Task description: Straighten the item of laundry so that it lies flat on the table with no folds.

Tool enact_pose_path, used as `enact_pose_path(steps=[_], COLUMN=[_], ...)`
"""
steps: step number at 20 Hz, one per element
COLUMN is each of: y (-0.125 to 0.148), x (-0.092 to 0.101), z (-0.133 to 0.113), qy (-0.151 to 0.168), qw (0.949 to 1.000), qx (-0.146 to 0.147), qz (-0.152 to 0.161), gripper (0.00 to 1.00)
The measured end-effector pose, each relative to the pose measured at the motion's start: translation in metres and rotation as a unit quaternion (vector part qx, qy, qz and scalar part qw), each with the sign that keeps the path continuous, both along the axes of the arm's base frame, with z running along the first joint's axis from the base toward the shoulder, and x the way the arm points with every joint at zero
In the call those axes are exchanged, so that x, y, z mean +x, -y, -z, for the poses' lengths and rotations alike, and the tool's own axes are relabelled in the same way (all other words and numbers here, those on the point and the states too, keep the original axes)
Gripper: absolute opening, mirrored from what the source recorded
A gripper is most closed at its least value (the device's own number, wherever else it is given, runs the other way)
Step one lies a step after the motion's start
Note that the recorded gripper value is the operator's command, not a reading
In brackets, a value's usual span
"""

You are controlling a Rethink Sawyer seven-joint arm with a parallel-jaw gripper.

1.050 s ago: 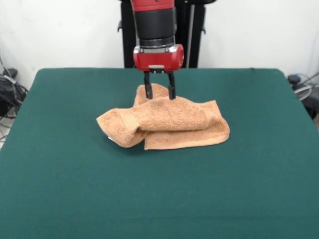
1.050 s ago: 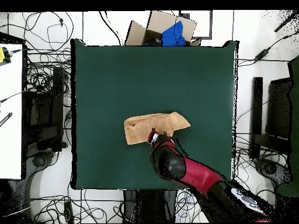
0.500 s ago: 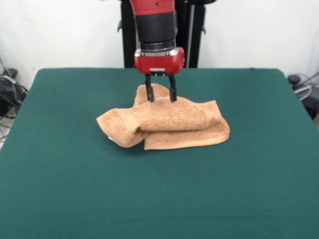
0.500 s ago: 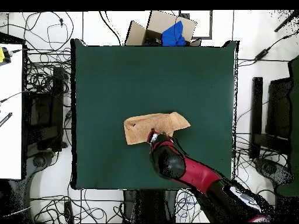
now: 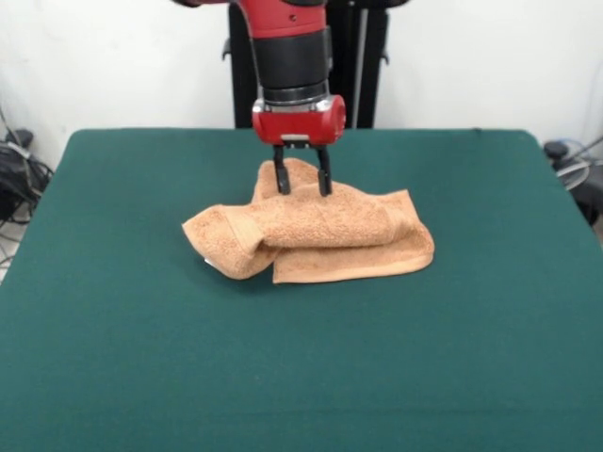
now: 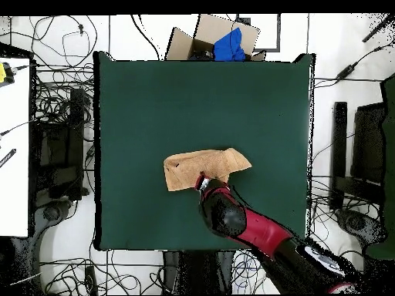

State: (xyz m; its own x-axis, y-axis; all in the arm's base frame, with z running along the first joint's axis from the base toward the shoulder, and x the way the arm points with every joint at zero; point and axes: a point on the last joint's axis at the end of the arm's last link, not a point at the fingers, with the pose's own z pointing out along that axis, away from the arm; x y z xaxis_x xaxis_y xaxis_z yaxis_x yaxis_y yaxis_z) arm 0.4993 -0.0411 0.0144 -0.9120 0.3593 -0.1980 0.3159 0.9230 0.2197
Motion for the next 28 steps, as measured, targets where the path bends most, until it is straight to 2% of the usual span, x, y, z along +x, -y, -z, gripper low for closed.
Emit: enact_pose_path(steps=[7,16,28], y=[0.018,0.018,0.027], x=[-0.002,-0.002,0.001], z=[0.0,-0.001,-0.001], qy=[-0.006,-0.016,-0.015], qw=[0.9998,0.9995,0.9994], qx=[0.007,0.021,0.021], qz=[0.017,0.016,0.022], gripper=[1.0,1.0,1.0])
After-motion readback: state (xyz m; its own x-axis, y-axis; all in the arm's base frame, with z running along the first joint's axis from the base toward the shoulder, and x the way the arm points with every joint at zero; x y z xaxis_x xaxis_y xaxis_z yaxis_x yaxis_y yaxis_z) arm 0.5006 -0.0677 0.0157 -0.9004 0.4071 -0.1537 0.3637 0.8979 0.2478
